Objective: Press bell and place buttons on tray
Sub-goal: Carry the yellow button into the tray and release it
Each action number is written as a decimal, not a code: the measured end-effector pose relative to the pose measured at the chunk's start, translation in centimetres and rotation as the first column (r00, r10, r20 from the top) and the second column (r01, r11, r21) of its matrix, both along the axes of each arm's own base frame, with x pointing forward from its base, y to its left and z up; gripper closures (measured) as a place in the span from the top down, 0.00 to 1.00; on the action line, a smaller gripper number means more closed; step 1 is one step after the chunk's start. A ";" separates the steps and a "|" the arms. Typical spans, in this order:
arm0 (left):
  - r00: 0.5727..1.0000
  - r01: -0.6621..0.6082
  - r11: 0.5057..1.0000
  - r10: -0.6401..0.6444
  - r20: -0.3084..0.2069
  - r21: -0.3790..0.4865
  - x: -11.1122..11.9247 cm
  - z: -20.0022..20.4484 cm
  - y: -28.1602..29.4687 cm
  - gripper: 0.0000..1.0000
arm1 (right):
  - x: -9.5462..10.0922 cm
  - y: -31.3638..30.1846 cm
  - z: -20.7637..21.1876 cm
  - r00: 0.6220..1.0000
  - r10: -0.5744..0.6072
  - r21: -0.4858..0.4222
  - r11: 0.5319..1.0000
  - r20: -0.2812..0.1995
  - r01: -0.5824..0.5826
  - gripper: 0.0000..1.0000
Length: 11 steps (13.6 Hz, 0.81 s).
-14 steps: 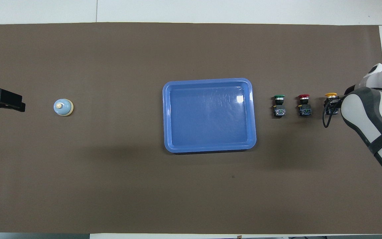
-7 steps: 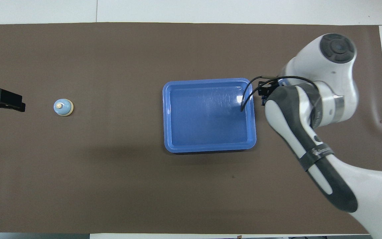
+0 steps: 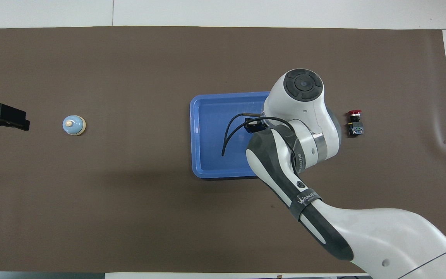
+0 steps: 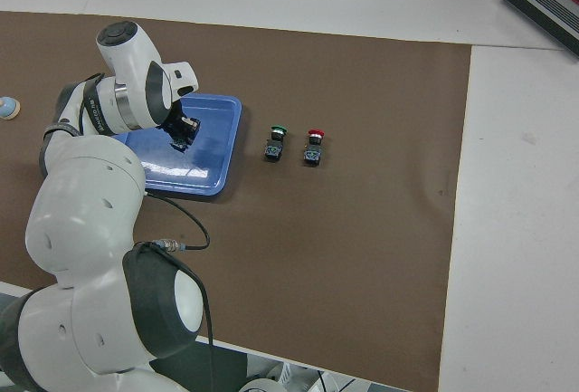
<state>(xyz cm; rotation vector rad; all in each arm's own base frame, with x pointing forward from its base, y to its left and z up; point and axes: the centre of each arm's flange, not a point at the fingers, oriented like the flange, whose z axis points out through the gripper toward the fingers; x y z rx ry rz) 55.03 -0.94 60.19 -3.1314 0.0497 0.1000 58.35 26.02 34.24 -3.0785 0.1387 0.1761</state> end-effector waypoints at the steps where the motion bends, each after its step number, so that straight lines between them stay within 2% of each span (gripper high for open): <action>1: 1.000 0.000 1.000 0.000 0.000 0.000 0.0 0.0 0.0 1.00 | 0.1 -0.7 -0.3 0.998 0.055 0.004 0.998 -0.001 -0.055 0.41; 3: 1.000 0.000 1.000 0.000 0.000 0.000 0.0 0.0 0.0 1.00 | 0.5 -2.3 -0.7 0.986 0.164 0.015 0.986 0.000 -0.164 0.41; 5: 1.000 0.000 1.000 0.000 0.000 0.000 0.0 0.0 0.0 1.00 | 0.3 -3.6 -1.6 0.979 0.203 0.017 0.979 -0.015 -0.203 0.41; 10: 1.000 0.000 1.000 0.000 0.000 0.000 0.0 0.0 0.0 1.00 | -1.1 -4.0 -3.4 0.983 0.183 0.011 0.983 -0.021 -0.183 0.41; 11: 1.000 0.000 1.000 0.000 0.000 0.000 0.0 0.0 0.0 1.00 | -1.1 -4.1 -3.2 0.986 0.164 0.009 0.986 -0.019 -0.164 0.46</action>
